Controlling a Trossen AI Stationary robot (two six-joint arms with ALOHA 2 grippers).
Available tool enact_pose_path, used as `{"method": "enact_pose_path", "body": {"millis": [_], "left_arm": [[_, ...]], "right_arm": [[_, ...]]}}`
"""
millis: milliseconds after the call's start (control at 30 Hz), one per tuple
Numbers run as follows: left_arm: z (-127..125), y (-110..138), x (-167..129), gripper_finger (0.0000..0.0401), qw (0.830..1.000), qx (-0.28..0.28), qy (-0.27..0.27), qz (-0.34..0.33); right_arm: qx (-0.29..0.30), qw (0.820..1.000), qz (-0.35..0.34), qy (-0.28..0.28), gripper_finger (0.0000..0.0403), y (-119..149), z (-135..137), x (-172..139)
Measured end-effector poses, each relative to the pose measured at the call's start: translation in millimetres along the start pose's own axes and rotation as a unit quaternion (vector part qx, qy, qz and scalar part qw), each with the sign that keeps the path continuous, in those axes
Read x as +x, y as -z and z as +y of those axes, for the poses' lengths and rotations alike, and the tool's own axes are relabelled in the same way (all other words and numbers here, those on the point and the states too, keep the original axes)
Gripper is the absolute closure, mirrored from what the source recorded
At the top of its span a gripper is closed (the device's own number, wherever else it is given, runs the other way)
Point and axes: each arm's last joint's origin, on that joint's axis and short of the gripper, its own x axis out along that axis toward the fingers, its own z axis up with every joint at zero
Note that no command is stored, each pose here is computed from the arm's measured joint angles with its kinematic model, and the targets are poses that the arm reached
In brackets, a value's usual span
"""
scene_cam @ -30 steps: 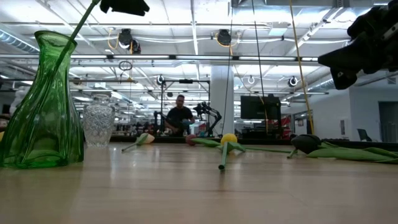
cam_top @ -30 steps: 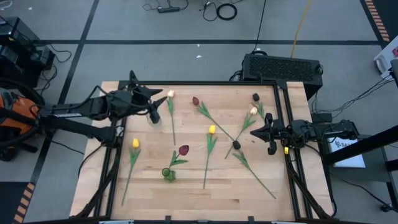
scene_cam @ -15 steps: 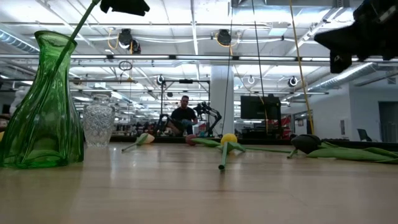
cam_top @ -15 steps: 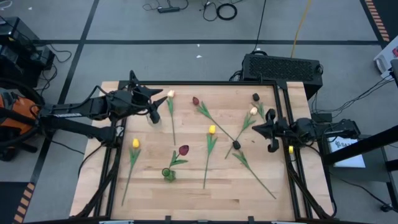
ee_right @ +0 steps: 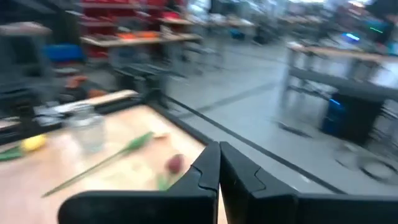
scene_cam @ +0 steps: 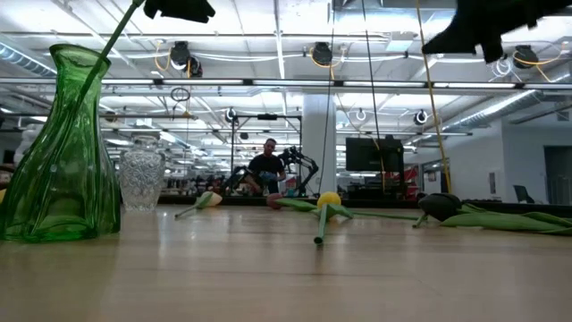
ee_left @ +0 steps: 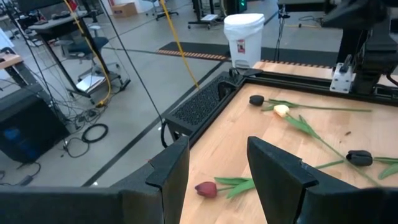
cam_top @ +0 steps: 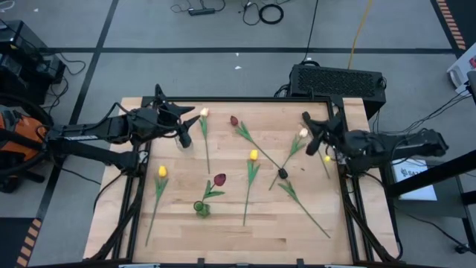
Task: Sort flowers into vase by color
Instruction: Put the right orange tulip into the transparent vase
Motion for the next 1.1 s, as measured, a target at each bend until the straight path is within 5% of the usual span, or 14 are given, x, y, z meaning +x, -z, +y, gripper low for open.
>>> {"method": "enact_pose_path", "body": {"millis": [300,433,567,833,1100], "left_arm": [[0,1,0,0.023,1.0,0.004,0.0,0.006],[0,1,0,0.023,1.0,0.004,0.003,0.006],[0,1,0,0.023,1.0,0.003,0.003,0.006],[0,1,0,0.023,1.0,0.003,0.003,0.006],[0,1,0,0.023,1.0,0.007,0.004,0.006]], "right_arm": [[0.118,0.98,0.129,0.094,0.0403,-40,11,19],[0.213,0.935,0.243,0.148,0.0403,-36,4,23],[0.242,0.892,0.354,0.141,0.0399,-24,6,28],[0.231,0.86,0.417,0.183,0.0362,-8,11,44],[0.291,0.791,0.47,0.263,0.0273,14,14,77]]}}
